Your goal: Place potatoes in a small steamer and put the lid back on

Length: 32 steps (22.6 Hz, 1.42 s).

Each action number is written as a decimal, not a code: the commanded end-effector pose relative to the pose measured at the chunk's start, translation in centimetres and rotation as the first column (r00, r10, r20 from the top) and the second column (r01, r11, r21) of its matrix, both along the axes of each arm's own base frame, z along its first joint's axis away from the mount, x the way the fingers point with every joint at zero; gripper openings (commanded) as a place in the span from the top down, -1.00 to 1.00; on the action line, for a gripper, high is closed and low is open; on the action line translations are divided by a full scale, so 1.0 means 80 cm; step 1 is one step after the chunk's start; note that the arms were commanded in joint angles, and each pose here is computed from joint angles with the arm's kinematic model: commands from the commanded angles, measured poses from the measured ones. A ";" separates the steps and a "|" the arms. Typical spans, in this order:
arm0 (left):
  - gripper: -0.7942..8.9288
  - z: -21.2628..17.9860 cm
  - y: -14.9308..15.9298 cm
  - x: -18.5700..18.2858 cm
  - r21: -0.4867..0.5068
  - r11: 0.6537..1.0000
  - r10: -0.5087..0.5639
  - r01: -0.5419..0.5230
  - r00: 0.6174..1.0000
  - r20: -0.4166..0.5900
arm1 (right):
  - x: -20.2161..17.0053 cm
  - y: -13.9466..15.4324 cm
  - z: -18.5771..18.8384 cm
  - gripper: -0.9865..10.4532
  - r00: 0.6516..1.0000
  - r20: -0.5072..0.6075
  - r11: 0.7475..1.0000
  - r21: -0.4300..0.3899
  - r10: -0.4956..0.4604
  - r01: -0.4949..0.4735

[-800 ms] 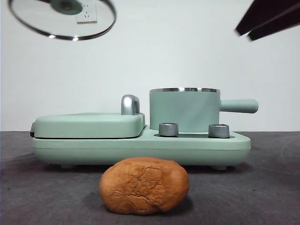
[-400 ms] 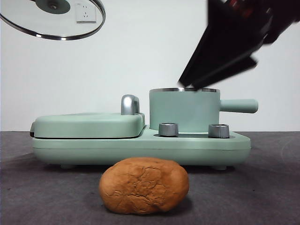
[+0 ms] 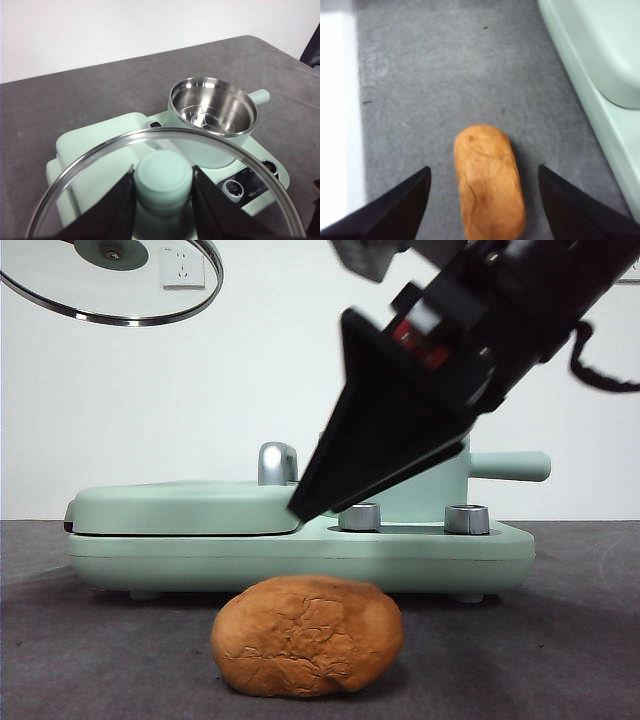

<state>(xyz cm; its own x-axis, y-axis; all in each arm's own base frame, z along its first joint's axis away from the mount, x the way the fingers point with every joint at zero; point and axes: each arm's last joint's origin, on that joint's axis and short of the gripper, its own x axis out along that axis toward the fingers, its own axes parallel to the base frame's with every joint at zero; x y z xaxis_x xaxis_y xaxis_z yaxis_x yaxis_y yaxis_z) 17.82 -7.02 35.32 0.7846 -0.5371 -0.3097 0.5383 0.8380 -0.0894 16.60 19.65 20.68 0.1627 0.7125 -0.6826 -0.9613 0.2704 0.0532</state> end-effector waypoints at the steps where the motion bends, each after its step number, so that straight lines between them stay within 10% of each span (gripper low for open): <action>1: 0.80 0.009 -0.001 0.000 0.001 1.000 -0.009 0.009 0.999 0.050 | 0.002 0.013 -0.002 0.23 1.000 0.007 1.000 0.007 0.011 -0.011; 18: 0.81 0.009 -0.001 0.000 0.010 1.000 -0.013 0.013 0.998 0.055 | 0.013 0.028 -0.051 0.23 0.997 -0.081 0.995 -0.093 0.015 -0.022; 24: 0.80 0.009 -0.001 0.000 0.013 1.000 -0.014 0.013 0.999 0.052 | 0.009 0.023 -0.055 0.55 0.992 -0.128 0.989 -0.147 -0.018 -0.001; 32: 0.81 0.008 0.000 0.000 0.014 1.000 -0.014 0.013 0.999 0.050 | -0.011 -0.011 0.029 0.55 0.959 -0.206 0.981 -0.011 -0.193 0.195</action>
